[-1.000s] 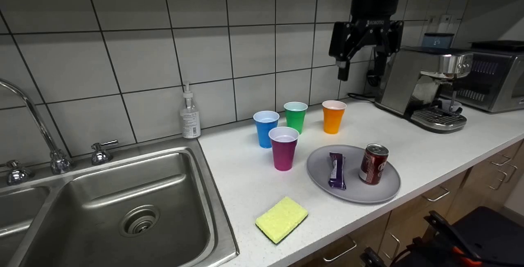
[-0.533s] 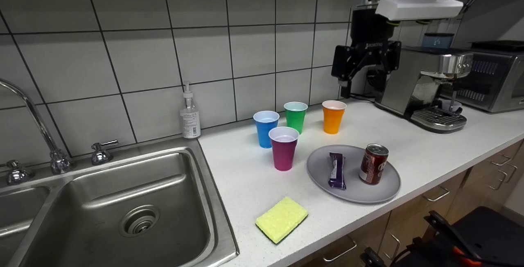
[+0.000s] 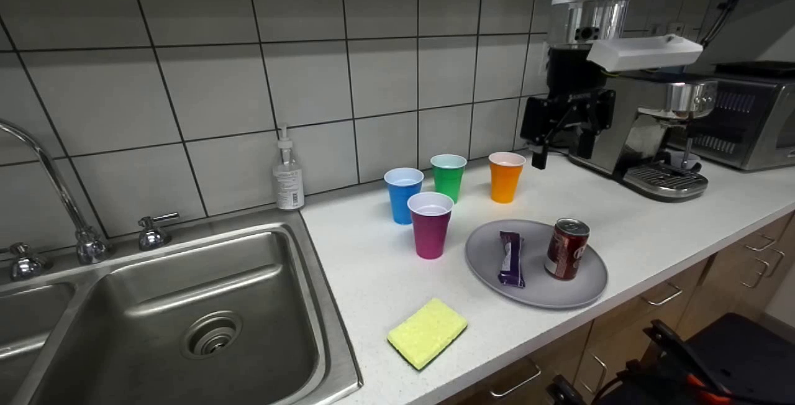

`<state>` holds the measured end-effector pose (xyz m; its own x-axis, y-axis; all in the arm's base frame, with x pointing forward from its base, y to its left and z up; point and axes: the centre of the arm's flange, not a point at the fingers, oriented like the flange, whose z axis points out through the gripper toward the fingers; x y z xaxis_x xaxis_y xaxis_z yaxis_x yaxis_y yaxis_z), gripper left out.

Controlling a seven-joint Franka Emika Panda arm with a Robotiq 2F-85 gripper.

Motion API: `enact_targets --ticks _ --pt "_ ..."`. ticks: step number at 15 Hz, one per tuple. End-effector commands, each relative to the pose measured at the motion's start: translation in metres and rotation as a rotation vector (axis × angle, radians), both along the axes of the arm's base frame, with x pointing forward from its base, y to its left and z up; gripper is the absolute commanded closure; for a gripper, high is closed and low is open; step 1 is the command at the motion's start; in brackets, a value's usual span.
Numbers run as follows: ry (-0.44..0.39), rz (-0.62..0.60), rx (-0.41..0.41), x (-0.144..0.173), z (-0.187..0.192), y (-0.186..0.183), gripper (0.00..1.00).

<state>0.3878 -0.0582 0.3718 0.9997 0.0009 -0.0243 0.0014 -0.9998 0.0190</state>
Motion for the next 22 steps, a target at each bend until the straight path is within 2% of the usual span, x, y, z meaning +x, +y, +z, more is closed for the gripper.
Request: enact_targets --ticks 1,5,6,18,22 --pt "-0.002 0.038 -0.003 0.004 -0.023 -0.020 0.00" --pt "0.009 0.052 0.005 0.005 -0.037 -0.029 0.00" --pt "0.013 0.024 0.011 0.003 -0.032 -0.020 0.00" --pt "0.021 0.026 0.012 0.003 -0.035 -0.019 0.00" --pt "0.015 0.054 -0.015 0.008 -0.048 -0.032 0.00"
